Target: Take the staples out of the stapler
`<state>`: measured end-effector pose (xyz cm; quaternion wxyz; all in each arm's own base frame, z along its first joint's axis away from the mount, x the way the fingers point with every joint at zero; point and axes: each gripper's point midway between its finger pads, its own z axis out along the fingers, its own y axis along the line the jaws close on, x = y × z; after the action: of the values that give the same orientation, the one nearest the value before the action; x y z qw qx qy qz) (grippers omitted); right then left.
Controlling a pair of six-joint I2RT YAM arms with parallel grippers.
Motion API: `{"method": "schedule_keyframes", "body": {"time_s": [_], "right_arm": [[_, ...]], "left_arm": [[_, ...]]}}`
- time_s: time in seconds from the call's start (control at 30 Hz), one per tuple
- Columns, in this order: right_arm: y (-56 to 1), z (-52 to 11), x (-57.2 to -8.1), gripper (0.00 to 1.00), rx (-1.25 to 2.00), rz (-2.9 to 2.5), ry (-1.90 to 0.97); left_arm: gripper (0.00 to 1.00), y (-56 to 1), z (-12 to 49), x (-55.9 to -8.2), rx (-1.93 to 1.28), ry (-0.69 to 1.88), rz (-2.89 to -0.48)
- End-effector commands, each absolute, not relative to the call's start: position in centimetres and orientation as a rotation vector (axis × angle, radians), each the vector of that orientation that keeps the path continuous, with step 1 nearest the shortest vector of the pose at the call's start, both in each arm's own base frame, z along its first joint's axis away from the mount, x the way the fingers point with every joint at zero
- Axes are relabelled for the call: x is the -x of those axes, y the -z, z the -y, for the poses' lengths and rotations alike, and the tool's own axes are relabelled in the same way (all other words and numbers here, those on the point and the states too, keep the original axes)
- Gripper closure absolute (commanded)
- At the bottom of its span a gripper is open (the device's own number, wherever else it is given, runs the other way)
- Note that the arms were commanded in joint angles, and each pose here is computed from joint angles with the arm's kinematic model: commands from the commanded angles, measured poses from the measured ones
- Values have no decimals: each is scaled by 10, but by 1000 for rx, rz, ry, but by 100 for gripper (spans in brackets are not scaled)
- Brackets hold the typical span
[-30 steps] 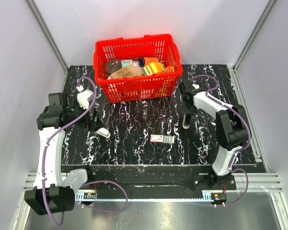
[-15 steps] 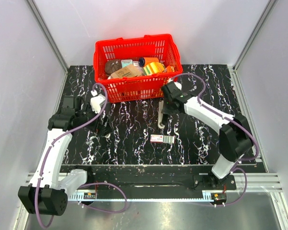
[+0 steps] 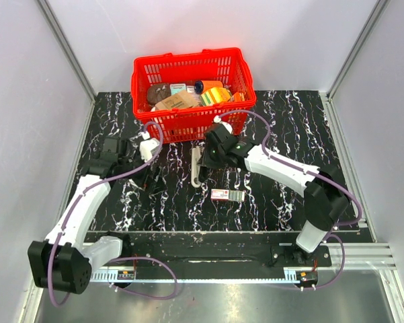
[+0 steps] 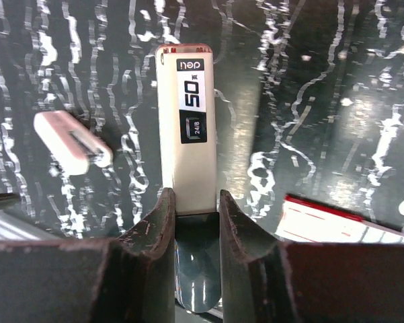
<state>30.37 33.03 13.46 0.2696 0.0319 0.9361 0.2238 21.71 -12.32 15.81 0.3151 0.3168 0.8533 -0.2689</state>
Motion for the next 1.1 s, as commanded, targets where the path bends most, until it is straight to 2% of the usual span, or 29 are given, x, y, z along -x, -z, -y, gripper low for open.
{"method": "schedule_keyframes", "body": {"time_s": [0.0, 0.3, 0.57, 0.7, 0.93, 1.07], "right_arm": [[-226, -373, -312, 100, -172, -2255, -937], [-241, -397, -300, 100, -260, -2173, -1087], [-253, -394, -292, 100, -296, -2120, -1158], [-256, -395, -289, 100, -308, -2105, -1201], [-255, -406, -284, 100, -313, -2100, -1280], [-252, -408, -283, 100, -306, -2112, -1286]], "left_arm": [[1, -160, 149, -225, -932, 804, -2174], [1, -143, 175, -229, -1054, 835, -2186], [2, -140, 186, -240, -1072, 899, -2176], [12, -141, 190, -242, -1092, 917, -2158], [15, -142, 193, -242, -1101, 944, -2148], [29, -140, 191, -242, -1117, 921, -2142]]}}
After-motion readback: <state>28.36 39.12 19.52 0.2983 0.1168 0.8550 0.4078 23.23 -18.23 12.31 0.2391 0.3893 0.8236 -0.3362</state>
